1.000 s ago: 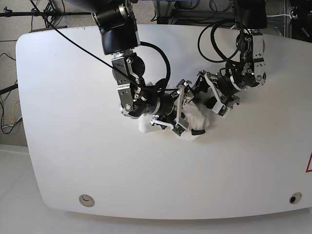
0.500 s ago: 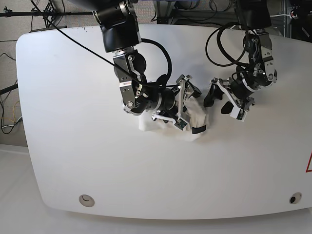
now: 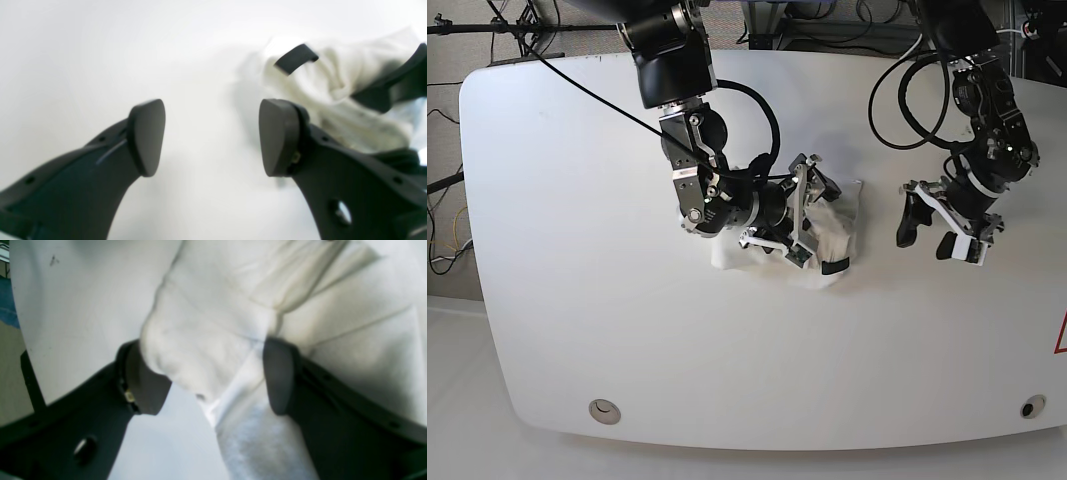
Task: Fold the T-shirt properly
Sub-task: 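Open the left gripper, move it to the bundle's edge and grasp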
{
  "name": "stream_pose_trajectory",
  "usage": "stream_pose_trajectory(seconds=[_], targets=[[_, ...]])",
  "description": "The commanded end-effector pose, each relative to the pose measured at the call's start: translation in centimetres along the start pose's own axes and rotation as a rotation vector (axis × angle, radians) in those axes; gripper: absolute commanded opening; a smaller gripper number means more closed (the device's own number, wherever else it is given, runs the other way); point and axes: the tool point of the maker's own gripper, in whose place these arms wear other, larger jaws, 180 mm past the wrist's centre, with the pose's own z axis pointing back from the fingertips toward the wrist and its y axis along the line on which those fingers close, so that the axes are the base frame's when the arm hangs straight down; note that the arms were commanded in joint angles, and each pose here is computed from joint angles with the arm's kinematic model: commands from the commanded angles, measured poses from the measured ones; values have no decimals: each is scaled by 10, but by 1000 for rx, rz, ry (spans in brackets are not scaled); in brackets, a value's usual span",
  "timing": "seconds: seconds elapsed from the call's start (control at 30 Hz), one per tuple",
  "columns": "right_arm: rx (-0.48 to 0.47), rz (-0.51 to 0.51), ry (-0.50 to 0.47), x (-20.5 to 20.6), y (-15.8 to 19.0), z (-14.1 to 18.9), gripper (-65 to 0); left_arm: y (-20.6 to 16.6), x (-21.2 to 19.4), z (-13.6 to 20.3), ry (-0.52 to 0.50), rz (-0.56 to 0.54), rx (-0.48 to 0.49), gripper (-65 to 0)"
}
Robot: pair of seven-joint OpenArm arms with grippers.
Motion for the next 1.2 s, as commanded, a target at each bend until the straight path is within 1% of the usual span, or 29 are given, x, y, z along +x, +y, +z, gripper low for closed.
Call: stream_pose_trajectory(seconds=[0.0,0.1,0.23,0.4,0.53,0.73,0.87,0.97,1.07,1.17], targets=[[2,33,-62,25,1,5,-225,15,35,10,-89,-33,44,-237],[16,55,-53,26,8,2,-225,27,40,17,-100,-33,77,-237],[34,118,-57,34,23,1,-225,42,42,24,-96,-48,109,-236],[45,191,-79,47,39,4,-225,44,41,25,-94,-50,113,-236],[38,207,-78,50,40,8,-225,43,40,25,-91,-49,112,-236],[35,222,-126,65,42,17,-225,40,34,24,-78,-42,105,-236],[-21,207,-175,79,23,33,-228,33,28,24,-70,-37,92,-236],[-72,175,-216,89,2,47,-232,17,25,18,-73,-21,62,-239],[-118,154,-251,100,-18,61,-237,0,23,18,-72,-36,31,-240],[-158,149,-247,100,-36,71,-280,-21,25,20,-76,-72,-4,-240]])
